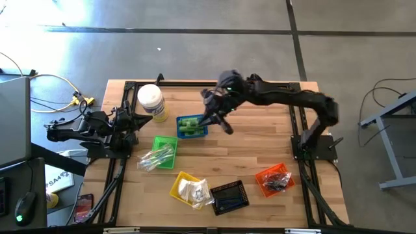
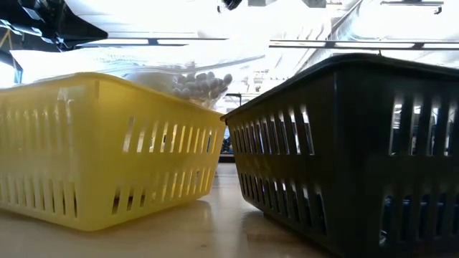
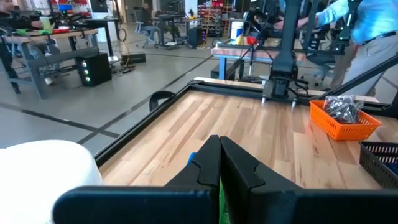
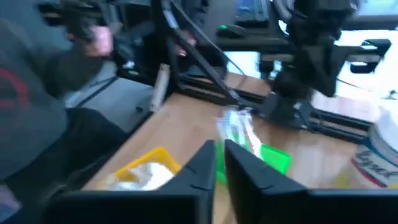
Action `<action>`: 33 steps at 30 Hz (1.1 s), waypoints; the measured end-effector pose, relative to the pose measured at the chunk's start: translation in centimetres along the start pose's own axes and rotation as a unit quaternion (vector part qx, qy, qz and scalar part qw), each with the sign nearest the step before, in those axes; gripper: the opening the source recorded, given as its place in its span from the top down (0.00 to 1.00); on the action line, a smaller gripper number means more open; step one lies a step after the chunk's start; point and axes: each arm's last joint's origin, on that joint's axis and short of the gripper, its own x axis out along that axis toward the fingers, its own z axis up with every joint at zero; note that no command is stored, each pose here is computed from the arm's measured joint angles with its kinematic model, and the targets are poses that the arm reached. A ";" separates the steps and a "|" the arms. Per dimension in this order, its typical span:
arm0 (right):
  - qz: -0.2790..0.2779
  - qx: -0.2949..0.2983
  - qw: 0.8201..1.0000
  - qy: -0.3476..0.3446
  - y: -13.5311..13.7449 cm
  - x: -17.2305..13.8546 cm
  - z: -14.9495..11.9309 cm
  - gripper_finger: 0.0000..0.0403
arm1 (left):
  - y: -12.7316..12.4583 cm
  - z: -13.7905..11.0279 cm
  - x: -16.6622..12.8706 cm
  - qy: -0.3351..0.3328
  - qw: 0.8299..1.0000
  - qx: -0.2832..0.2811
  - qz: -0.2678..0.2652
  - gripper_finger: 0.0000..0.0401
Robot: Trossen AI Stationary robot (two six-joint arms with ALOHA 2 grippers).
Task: Pick & Place Travel size toiletries
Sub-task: Return to Home Position
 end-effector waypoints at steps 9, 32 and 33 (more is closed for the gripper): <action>0.001 -0.022 0.992 -0.121 5.0 -6.8 0.0 0.99 | 0.0 0.0 0.0 0.000 1.000 -0.001 0.000 1.00; -0.183 0.078 0.934 -0.296 12.6 -14.7 -16.1 0.99 | 0.3 0.4 0.0 -0.023 0.998 -0.026 0.058 1.00; -0.187 0.082 0.934 -0.293 12.6 -14.4 -16.9 0.99 | 0.3 0.4 0.1 -0.021 0.998 -0.025 0.059 1.00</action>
